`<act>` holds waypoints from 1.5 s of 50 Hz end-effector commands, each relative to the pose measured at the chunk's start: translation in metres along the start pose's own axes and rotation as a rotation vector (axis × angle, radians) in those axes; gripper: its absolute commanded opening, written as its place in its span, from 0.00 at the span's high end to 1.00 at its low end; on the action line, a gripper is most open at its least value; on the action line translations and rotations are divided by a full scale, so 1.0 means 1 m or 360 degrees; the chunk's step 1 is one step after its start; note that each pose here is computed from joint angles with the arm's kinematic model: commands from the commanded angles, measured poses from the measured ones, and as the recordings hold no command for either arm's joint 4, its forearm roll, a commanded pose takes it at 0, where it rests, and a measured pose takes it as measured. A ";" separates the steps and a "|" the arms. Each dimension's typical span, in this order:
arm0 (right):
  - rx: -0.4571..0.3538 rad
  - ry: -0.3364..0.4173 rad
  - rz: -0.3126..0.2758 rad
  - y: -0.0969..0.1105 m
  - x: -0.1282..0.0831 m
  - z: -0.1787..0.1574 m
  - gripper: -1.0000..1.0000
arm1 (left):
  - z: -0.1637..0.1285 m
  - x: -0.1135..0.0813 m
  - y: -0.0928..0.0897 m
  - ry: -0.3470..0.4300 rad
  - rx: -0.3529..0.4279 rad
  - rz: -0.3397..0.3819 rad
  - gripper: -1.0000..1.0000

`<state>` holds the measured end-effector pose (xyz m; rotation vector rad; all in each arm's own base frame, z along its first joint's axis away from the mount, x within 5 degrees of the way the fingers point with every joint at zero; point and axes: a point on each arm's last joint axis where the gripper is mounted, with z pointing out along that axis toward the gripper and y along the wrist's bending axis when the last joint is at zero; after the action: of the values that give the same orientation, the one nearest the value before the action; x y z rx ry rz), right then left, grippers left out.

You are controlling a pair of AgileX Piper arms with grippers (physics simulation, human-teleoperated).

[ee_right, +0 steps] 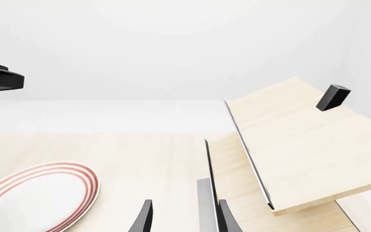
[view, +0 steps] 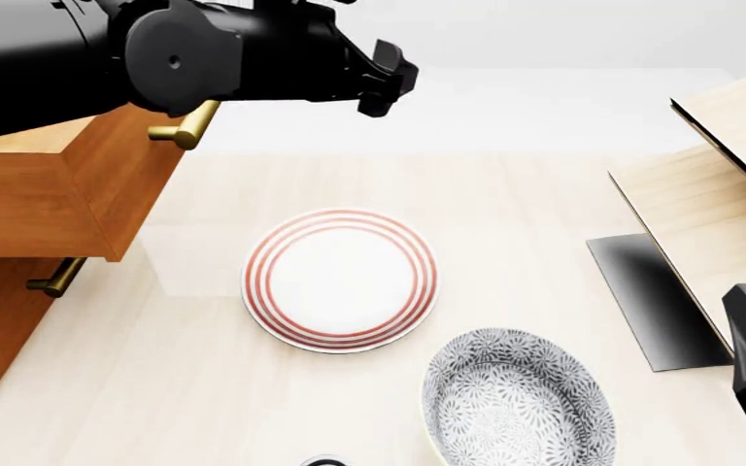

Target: Close the top drawer of the cabinet.

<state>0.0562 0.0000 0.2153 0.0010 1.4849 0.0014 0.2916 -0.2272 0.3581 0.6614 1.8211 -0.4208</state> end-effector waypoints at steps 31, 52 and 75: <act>0.0000 0.0000 0.0000 0.000 0.000 0.000 0.00 | 0.001 0.037 0.072 0.0211 -0.0287 -0.0138 0.00; 0.0000 0.0000 0.0000 0.000 0.000 0.000 0.00 | -0.016 0.040 0.098 0.0198 -0.0407 -0.0167 0.00; 0.0001 0.0000 0.0000 0.000 0.000 0.000 0.00 | -0.033 0.054 0.129 0.0214 -0.0554 -0.0193 0.00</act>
<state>0.0562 0.0000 0.2153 0.0010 1.4849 0.0014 0.3316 -0.1121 0.3285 0.3859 1.9880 -0.1716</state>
